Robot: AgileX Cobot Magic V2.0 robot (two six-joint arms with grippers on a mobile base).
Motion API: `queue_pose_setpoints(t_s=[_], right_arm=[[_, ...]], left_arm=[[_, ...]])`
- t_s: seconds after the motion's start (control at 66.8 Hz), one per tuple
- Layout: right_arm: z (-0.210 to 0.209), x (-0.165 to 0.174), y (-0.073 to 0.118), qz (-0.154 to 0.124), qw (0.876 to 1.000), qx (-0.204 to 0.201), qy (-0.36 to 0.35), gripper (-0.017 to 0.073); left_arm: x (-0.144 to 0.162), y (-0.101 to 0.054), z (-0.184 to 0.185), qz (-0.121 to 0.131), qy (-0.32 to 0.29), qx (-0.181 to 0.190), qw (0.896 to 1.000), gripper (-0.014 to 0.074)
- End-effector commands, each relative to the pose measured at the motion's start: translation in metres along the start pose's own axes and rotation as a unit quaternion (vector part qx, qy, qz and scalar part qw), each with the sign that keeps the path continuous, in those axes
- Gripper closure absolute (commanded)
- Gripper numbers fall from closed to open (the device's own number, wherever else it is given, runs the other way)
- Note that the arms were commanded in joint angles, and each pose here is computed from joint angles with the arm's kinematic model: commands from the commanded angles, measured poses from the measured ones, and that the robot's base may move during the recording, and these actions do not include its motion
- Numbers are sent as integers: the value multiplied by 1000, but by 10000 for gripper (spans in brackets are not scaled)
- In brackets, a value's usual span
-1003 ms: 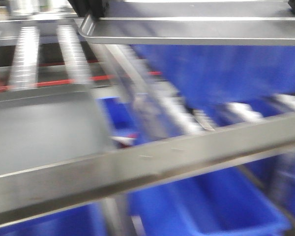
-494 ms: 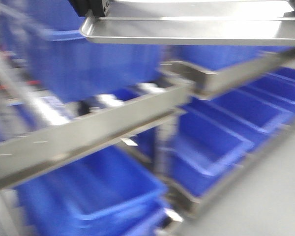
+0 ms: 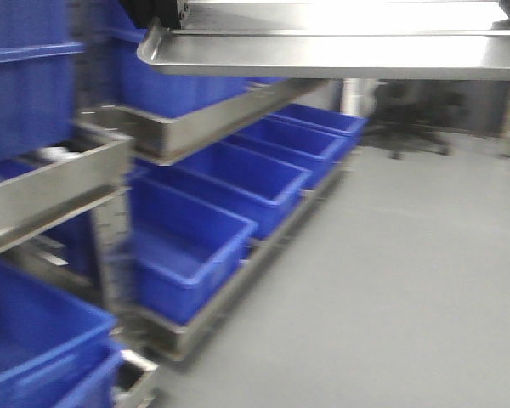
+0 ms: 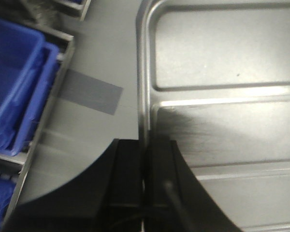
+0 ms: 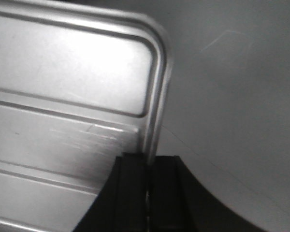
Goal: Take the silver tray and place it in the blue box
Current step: 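Hold the tray with both grippers while the base turns away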
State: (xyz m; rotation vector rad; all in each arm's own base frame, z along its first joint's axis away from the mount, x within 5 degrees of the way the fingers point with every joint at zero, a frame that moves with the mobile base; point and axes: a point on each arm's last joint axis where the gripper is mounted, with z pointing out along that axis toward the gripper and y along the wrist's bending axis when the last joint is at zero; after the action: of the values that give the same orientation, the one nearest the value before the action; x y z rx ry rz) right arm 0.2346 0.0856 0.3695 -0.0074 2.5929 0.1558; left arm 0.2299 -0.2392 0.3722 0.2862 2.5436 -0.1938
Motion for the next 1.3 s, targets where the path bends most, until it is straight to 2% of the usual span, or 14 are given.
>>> queue_pose_setpoints(t_s=[0.0,1.288], right_arm=[[-18,-9,-7,-19,998,21,-51,501],[-18,-9,-7,-19,998,21,-51,501]], left_arm=[[-7,8,-22,15,-38,-14,999,692],[-7,8,-22,15,-38,-13,999,692]])
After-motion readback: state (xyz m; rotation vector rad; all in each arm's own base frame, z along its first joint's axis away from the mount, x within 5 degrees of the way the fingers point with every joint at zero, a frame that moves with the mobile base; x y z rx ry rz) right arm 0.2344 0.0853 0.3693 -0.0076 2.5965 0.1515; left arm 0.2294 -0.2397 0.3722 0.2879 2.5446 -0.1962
